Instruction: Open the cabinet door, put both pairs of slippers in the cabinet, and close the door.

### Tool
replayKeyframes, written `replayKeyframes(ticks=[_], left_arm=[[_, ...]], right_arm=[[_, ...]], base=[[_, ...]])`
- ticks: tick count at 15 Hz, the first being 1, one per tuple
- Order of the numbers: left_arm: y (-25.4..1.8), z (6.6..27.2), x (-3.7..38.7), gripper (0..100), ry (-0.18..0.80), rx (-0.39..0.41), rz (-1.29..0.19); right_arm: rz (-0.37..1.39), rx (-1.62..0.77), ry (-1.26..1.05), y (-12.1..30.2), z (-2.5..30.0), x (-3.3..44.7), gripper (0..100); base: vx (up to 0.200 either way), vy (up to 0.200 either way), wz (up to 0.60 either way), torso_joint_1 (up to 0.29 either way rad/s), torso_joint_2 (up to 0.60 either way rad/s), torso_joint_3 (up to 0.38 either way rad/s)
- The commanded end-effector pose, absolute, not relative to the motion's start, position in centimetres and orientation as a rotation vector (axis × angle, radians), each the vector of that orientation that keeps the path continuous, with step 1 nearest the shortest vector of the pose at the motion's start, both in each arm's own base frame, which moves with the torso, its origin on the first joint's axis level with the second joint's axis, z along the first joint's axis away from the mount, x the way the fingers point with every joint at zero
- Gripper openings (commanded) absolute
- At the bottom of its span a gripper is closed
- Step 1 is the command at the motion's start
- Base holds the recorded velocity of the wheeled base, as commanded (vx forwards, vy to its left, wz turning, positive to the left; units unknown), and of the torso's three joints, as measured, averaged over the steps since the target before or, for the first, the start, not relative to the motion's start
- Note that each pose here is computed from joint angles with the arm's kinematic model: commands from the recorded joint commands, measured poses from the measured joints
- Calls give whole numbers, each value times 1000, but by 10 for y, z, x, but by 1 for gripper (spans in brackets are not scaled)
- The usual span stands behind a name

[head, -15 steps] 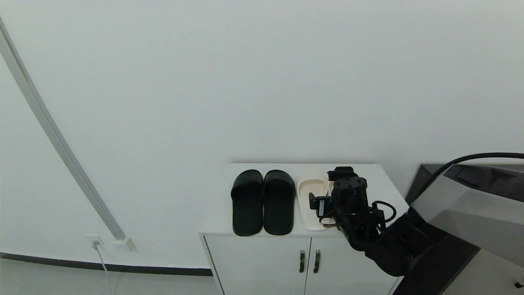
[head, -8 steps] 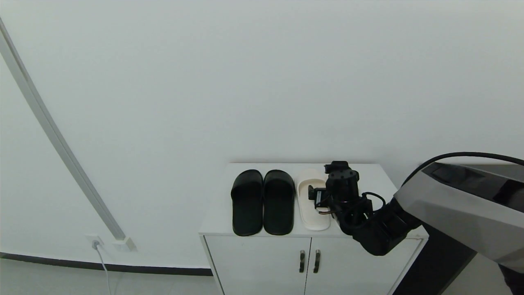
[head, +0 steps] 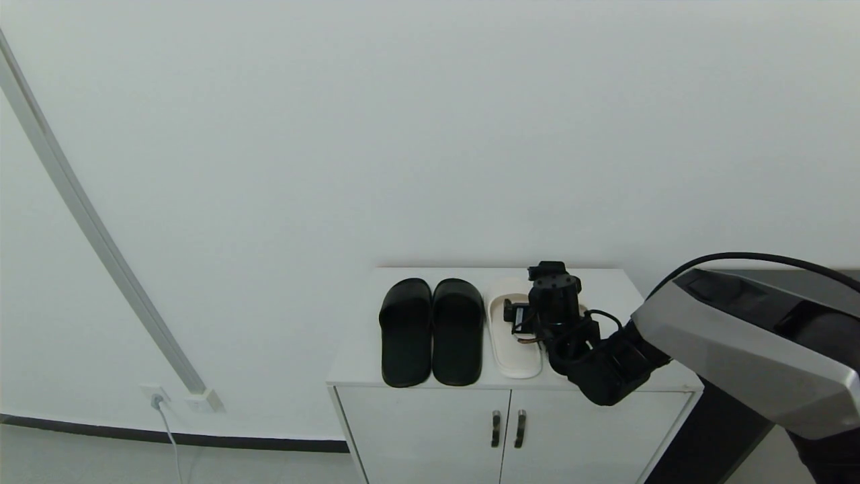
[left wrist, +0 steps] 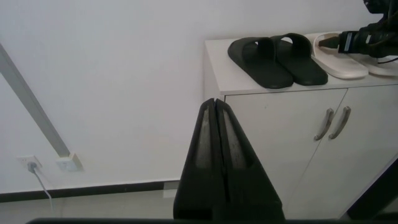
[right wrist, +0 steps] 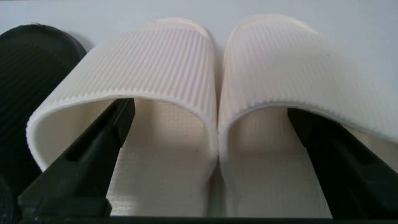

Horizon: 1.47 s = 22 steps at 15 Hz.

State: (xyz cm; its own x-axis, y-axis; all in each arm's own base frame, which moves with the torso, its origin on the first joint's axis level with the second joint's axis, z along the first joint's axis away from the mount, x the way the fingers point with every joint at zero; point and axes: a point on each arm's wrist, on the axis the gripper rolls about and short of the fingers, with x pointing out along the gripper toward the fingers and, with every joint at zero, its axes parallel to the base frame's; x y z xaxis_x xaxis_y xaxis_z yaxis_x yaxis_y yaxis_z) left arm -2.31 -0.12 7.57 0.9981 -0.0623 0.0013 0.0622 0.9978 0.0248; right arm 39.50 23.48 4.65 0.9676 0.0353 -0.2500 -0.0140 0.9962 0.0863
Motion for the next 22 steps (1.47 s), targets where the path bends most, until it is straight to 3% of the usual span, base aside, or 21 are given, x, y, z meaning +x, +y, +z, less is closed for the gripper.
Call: replayKeyframes(ticks=[1,9,13,15,20,22], left_arm=[[-1,76,-23,0,-1,25,-63],[-1,76,-23,0,-1,25,-63],[-1,76,-23,0,-1,25,-63],[-1,76,-23,0,-1,25,-63],[-1,76,-23,0,-1,26,-69],[-1,76,-23,0,-1,25,-69]], right_arm=[[26,84,251,235,46,397,0],[19,89,239,232,52,396,0],[34,90,208,216,92,371,0],[139,71,211,204,115,338,0],[374,31,244,191,137,271,0],[560,20,256,183,146,238,0]], base=[[0,0,0,0,0,0],[0,0,0,0,0,0],[0,0,0,0,0,0],[0,0,0,0,0,0],[0,0,0,0,0,0],[0,0,0,0,0,0]])
